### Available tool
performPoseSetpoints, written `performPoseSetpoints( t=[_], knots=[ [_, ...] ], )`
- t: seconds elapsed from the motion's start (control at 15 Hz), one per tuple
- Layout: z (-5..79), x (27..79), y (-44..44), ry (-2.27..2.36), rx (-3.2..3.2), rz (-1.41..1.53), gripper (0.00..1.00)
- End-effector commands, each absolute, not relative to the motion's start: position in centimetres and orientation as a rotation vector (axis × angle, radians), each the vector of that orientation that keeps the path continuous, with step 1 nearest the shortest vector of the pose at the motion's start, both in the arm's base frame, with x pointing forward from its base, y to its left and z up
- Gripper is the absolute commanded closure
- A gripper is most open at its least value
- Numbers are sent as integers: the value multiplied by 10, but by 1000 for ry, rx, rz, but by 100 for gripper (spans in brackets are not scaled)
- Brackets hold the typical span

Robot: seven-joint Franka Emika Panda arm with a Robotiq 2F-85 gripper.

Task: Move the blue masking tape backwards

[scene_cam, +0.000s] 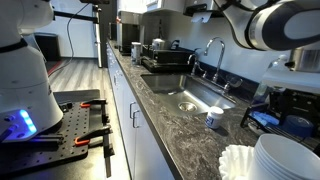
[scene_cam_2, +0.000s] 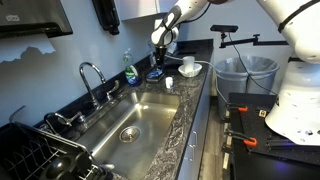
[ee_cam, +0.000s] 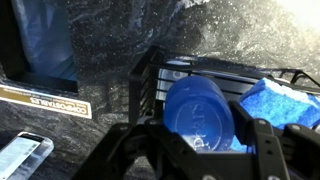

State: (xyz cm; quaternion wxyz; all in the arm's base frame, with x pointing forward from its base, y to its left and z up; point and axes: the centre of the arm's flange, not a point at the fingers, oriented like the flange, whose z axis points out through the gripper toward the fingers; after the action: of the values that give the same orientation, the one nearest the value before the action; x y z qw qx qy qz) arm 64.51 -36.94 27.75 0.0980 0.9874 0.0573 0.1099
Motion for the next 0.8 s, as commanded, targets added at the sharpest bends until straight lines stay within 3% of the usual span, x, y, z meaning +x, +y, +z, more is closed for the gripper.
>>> performPoseSetpoints(
  t=[0.0, 0.73],
  knots=[
    [277, 674, -377, 140, 2938, 325, 60],
    [253, 693, -390, 112, 2982, 312, 60]
  ],
)
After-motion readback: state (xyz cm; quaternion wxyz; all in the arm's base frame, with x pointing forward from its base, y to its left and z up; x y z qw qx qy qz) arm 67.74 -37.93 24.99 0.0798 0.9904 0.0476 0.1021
